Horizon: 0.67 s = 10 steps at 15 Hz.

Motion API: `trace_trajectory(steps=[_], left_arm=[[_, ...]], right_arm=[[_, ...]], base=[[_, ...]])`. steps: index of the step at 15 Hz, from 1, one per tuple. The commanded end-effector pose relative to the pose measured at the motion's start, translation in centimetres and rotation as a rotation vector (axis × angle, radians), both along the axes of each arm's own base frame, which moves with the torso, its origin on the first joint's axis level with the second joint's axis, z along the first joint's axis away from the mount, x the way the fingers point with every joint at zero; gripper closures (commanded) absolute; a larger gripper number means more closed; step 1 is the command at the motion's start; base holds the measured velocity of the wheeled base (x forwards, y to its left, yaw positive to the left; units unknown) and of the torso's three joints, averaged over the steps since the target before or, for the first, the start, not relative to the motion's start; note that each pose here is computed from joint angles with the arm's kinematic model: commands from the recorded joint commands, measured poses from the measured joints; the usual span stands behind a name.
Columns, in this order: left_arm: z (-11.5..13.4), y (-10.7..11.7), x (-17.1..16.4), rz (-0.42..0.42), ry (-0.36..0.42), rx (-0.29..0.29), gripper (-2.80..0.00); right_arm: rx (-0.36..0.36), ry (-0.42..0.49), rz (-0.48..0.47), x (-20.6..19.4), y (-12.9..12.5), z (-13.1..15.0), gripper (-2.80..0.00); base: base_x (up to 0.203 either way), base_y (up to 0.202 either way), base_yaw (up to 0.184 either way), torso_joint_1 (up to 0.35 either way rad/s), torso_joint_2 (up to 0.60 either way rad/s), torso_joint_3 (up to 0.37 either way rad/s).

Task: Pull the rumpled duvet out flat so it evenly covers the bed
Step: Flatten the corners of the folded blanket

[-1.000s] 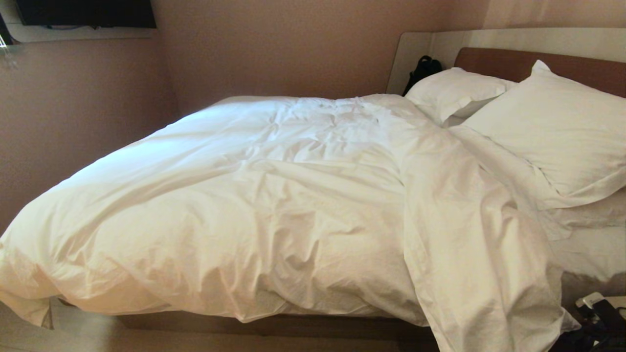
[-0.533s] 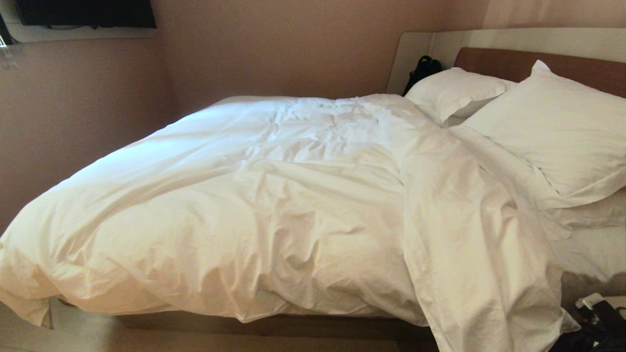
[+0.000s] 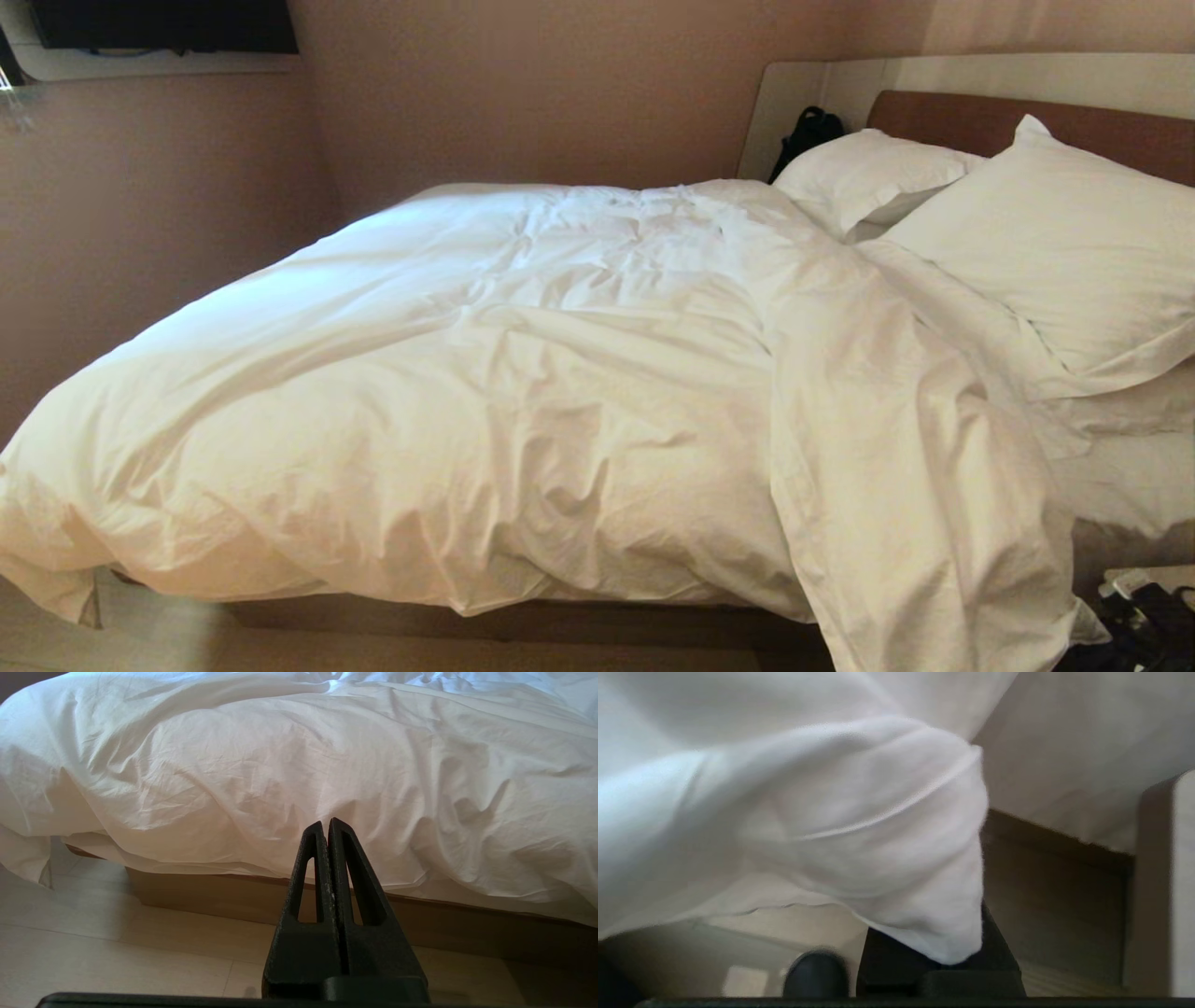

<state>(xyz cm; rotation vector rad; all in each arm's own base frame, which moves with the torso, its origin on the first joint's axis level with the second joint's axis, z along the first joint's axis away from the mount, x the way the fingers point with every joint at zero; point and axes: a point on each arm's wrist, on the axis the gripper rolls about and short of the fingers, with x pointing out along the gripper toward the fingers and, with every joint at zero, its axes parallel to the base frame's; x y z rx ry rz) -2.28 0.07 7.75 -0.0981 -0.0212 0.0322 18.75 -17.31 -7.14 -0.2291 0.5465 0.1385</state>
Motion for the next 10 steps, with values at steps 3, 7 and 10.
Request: trace_trajectory(steps=[3,7,10], left_arm=[[0.00,0.00,0.00,0.001,0.000,0.000,0.00],[0.00,0.00,0.00,0.001,0.000,0.000,0.00],[0.00,0.00,0.00,0.001,0.000,-0.002,0.00]], right_arm=[[0.003,0.006,-0.006,-0.43,0.09,-0.01,0.00],[0.017,0.020,-0.025,-0.98,0.02,-0.20,0.00],[0.021,0.024,-0.033,-1.23,0.02,-0.19,0.00]], base=[[0.000,0.000,0.000,0.000,0.00,0.000],[0.000,0.000,0.000,0.000,0.00,0.000],[0.000,0.000,0.000,0.000,0.00,0.000]])
